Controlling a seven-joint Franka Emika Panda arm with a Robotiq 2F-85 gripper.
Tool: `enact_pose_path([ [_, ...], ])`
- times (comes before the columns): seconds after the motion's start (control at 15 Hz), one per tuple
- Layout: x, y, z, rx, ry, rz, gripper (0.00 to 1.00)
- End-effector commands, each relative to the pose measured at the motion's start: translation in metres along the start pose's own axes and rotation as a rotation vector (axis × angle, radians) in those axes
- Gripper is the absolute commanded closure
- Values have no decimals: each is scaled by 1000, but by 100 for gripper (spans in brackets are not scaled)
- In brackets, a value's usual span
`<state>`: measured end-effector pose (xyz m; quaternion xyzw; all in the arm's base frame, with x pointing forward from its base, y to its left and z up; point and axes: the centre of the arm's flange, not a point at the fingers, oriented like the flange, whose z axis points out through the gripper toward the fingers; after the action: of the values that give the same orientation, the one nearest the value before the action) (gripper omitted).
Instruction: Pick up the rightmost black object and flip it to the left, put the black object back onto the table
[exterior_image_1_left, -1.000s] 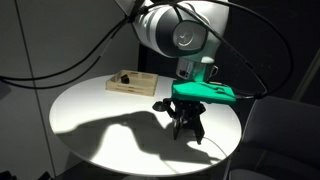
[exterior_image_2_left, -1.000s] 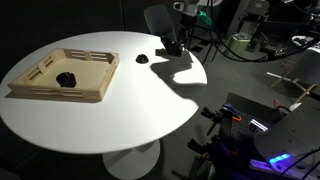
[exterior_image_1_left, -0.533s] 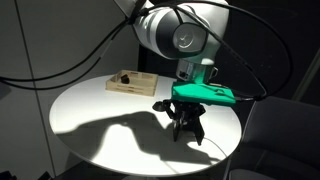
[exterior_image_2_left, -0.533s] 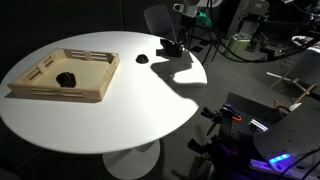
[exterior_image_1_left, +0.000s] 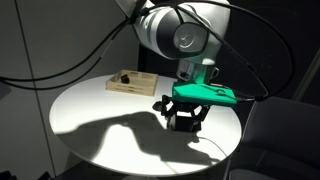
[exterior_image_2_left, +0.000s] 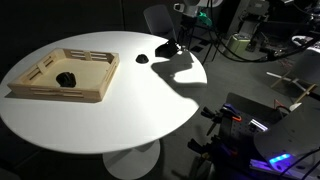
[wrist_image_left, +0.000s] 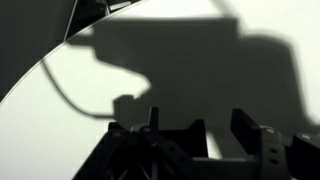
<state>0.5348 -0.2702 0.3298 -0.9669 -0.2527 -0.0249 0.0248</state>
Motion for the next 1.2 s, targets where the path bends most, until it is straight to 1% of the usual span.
enact_pose_path([
  [0.0, -6, -1, -11, -20, 17, 9, 0],
  [0.27, -14, -5, -36, -46, 30, 42, 0],
  [0.53, -24, -8, -73, -100, 41, 110, 0],
  [0.73, -31, -13, -104, -174, 20, 212, 0],
  [0.93, -39, -18, -132, -219, -7, 328, 0],
  [1.07, -43, -23, -147, -239, -28, 451, 0],
  [1.13, -45, -25, -153, -235, -33, 508, 0],
])
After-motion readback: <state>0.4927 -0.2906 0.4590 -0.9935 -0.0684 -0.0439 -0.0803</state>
